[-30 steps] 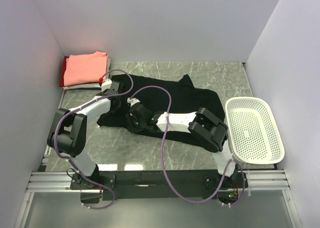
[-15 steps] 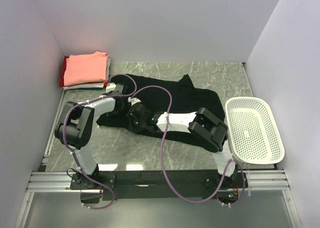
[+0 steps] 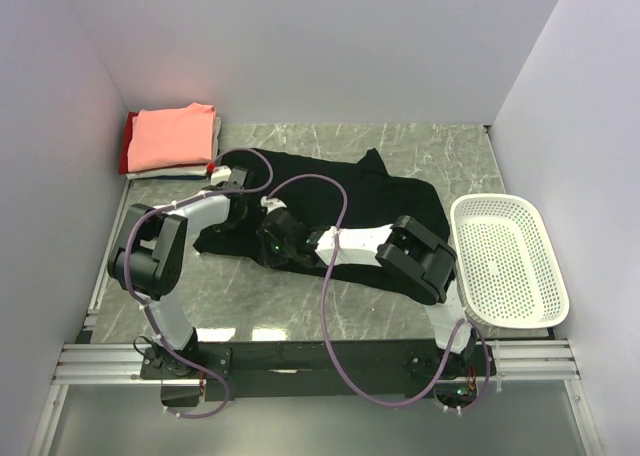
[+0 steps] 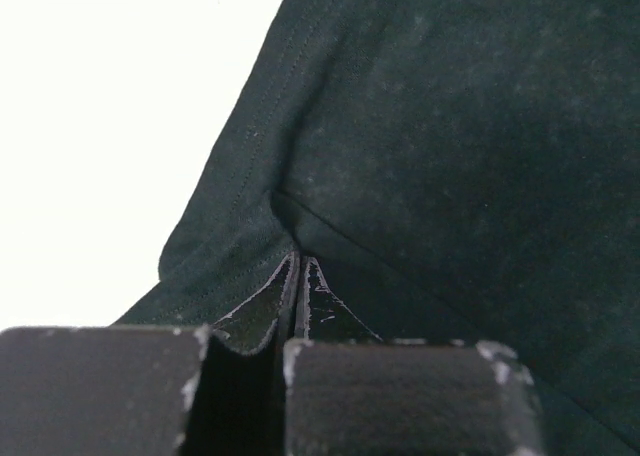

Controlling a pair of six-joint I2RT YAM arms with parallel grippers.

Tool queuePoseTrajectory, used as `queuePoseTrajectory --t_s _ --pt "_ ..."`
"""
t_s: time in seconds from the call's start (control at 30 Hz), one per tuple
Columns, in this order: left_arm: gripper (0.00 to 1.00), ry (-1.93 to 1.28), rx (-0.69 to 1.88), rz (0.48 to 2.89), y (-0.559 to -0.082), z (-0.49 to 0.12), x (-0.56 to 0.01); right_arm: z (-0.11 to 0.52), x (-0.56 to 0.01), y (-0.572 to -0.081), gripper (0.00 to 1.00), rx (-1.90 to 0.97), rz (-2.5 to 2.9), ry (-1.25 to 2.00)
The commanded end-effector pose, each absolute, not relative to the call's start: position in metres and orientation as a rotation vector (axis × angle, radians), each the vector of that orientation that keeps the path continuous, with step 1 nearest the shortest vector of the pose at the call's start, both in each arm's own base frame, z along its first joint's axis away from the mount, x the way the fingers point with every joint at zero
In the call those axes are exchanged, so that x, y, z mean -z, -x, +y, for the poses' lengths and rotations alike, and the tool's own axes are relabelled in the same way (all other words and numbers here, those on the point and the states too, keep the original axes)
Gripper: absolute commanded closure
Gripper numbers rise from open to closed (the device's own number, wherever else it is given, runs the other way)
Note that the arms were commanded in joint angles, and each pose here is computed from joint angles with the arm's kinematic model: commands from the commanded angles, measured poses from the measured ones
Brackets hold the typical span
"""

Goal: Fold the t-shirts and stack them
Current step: Fold the tshirt

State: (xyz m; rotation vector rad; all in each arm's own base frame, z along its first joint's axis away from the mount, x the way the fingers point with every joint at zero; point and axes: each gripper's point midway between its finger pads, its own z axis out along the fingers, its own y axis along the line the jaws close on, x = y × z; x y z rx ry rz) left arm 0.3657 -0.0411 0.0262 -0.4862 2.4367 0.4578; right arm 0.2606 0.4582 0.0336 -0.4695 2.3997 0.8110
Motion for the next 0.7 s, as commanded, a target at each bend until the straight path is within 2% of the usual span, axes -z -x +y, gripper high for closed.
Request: queuePoseTrajectory --t_s 0.0,0.43,0.67 --pt "0.99 0.498 -0.446 2.372 -0.370 -0.039 -0.053 0.456 -0.066 -0.272 1.00 -0.856 2.329 0.396" --pt "0.99 0.531 -0.368 2.322 -0.383 -0.038 -0.084 0.418 -0.085 -0.297 1.00 -0.855 2.320 0.209" --pt "0.99 0.540 -0.244 2.265 -0.397 -0.047 -0.113 0.392 -0.091 -0.318 1.00 -0.862 2.313 0.109"
